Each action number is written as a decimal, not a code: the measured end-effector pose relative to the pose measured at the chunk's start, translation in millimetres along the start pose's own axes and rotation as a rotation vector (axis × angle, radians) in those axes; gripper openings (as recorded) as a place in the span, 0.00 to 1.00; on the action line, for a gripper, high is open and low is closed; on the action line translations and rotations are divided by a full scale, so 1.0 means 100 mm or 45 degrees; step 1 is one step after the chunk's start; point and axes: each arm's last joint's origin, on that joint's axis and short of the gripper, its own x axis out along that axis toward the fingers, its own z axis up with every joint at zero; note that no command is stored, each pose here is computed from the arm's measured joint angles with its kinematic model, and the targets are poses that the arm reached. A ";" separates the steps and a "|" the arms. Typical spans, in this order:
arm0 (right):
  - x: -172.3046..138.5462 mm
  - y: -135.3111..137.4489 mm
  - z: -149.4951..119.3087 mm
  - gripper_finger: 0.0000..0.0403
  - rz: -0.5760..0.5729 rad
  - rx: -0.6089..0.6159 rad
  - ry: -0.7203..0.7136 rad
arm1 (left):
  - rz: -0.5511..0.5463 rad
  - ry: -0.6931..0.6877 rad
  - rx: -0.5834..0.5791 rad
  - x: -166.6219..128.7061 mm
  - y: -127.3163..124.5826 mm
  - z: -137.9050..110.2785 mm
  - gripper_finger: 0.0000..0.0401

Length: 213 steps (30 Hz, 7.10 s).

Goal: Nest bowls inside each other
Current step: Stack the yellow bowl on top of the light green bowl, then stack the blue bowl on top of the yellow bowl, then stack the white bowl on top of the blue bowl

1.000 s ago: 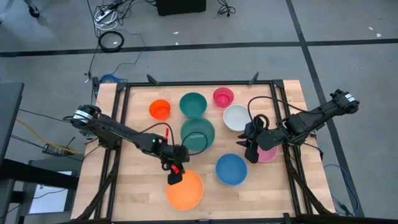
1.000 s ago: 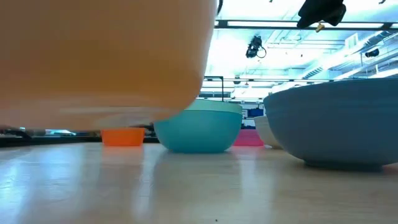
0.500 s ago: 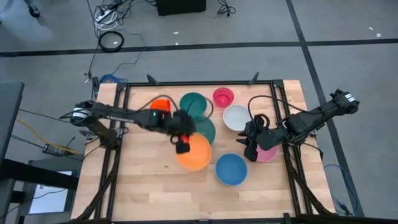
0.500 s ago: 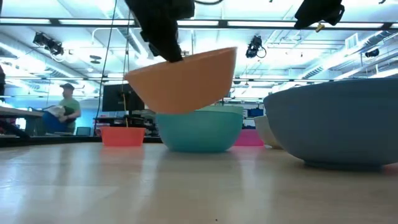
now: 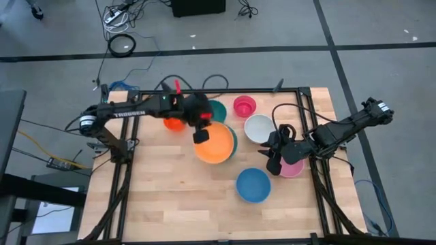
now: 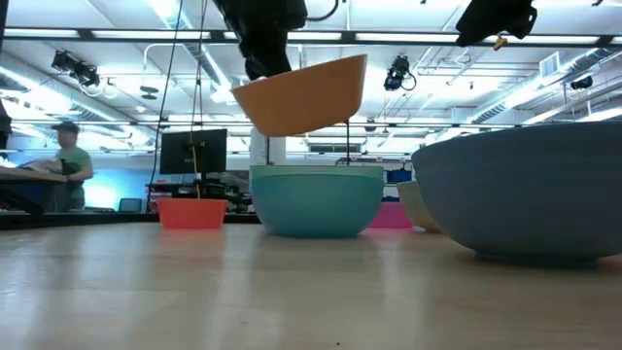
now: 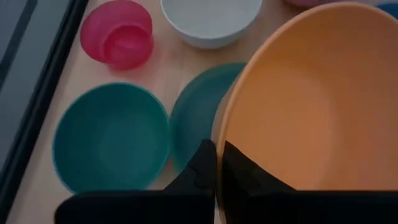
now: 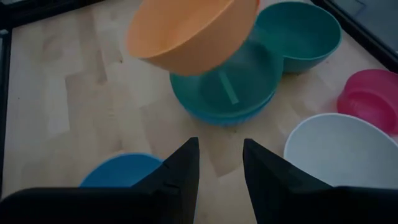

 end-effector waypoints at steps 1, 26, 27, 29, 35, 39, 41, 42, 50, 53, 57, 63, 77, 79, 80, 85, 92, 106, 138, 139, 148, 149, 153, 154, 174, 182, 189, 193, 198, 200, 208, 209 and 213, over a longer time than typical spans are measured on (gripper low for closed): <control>0.00 0.00 0.00 0.28 0.000 0.000 0.000 | -0.019 -0.007 -0.015 0.01 0.05 0.00 0.02; 0.00 0.00 0.00 0.28 0.002 0.004 0.001 | -0.040 0.210 -0.119 0.92 0.18 -0.16 0.13; 0.00 0.00 0.00 0.28 0.003 0.003 0.003 | -0.040 0.222 -0.122 0.92 0.18 -0.17 0.14; 0.00 0.00 0.00 0.28 0.004 0.004 0.002 | -0.040 0.234 -0.144 0.92 0.17 -0.18 0.17; 0.00 0.00 0.00 0.28 0.004 0.003 0.003 | -0.058 0.303 -0.171 0.90 0.09 -0.22 0.24; 0.00 0.00 0.00 0.28 0.004 0.003 0.003 | -0.071 0.271 -0.167 0.87 0.02 -0.19 0.26; 0.00 0.00 0.00 0.28 0.005 0.002 0.003 | -0.078 0.227 -0.161 0.78 0.00 -0.13 0.26; 0.00 0.00 0.00 0.28 0.004 -0.002 0.004 | -0.082 0.194 -0.158 0.72 -0.01 -0.08 0.26; 0.02 -0.05 -0.09 0.28 -0.018 0.027 0.164 | -0.134 -0.027 -0.095 0.01 -0.17 0.17 0.26; 0.07 -0.07 -0.19 0.28 -0.053 0.093 0.335 | -0.164 -0.103 -0.062 -0.35 -0.27 0.15 0.26; 0.23 0.01 -0.30 0.28 -0.010 0.142 0.484 | -0.092 -0.148 -0.070 -0.79 -0.39 0.02 0.26; 0.45 0.13 -0.40 0.30 0.003 0.132 0.549 | 0.047 -0.135 -0.168 -1.31 -0.51 -0.29 0.26; 0.79 0.24 -0.53 0.44 -0.065 0.114 0.667 | 0.099 -0.136 -0.260 -1.68 -0.69 -0.79 0.26; 0.84 0.26 -0.56 0.44 -0.076 0.106 0.687 | 0.103 -0.122 -0.268 -1.64 -0.72 -0.85 0.26; 0.86 0.27 -0.58 0.44 -0.080 0.103 0.700 | 0.109 -0.114 -0.272 -1.63 -0.73 -0.88 0.26; 0.91 0.29 -0.61 0.44 -0.077 0.100 0.732 | 0.118 -0.093 -0.285 -1.56 -0.77 -0.97 0.26; 0.96 0.32 -0.63 0.44 -0.065 0.105 0.754 | 0.131 -0.072 -0.308 -1.47 -0.83 -1.04 0.26; 1.16 0.35 -0.77 0.30 -0.125 0.050 0.845 | 0.168 -0.093 -0.329 -1.44 -0.89 -1.09 0.26; 1.20 -0.40 0.67 0.00 0.122 0.023 0.022 | 0.243 -0.137 -0.297 -1.44 -0.87 -1.08 0.26; 1.23 -0.44 0.70 0.00 0.131 0.026 0.001 | 0.242 -0.137 -0.298 -1.44 -0.87 -1.08 0.26; 1.71 -0.57 0.63 0.00 0.172 0.021 0.096 | 0.257 -0.146 -0.298 -1.44 -0.87 -1.08 0.26; 1.74 -0.58 0.62 0.00 0.165 0.022 0.108 | 0.257 -0.145 -0.298 -1.44 -0.87 -1.08 0.26; 1.86 -0.62 0.55 0.00 0.144 0.014 0.173 | 0.257 -0.146 -0.300 -1.44 -0.87 -1.08 0.26; 1.88 -0.63 0.54 0.00 0.140 0.009 0.185 | 0.258 -0.146 -0.299 -1.44 -0.87 -1.08 0.26; 1.83 -0.66 0.53 0.30 0.090 0.004 0.208 | 0.258 -0.147 -0.301 -1.44 -0.87 -1.08 0.26; 1.28 -0.88 0.55 0.31 -0.382 -0.104 0.226 | 0.261 -0.144 -0.299 -1.44 -0.86 -1.08 0.26; 0.90 -1.31 0.42 0.31 -0.651 0.106 0.465 | 0.265 -0.139 -0.294 -1.44 -0.86 -1.09 0.26; 0.85 -1.49 0.36 0.30 -0.708 0.208 0.573 | 0.264 -0.140 -0.293 -1.44 -0.86 -1.09 0.26; 0.94 -1.66 0.34 0.31 -0.621 0.378 0.651 | 0.265 -0.140 -0.292 -1.44 -0.86 -1.09 0.26; 1.01 -1.70 0.32 0.31 -0.603 0.415 0.698 | 0.265 -0.140 -0.292 -1.44 -0.86 -1.09 0.26; 1.27 -1.75 0.26 0.32 -0.563 0.402 0.791 | 0.264 -0.140 -0.292 -1.44 -0.86 -1.09 0.26; 1.29 -1.75 0.25 0.32 -0.561 0.398 0.805 | 0.264 -0.140 -0.292 -1.44 -0.86 -1.09 0.26; 1.39 -1.76 0.21 0.31 -0.552 0.380 0.857 | 0.264 -0.140 -0.292 -1.44 -0.86 -1.09 0.26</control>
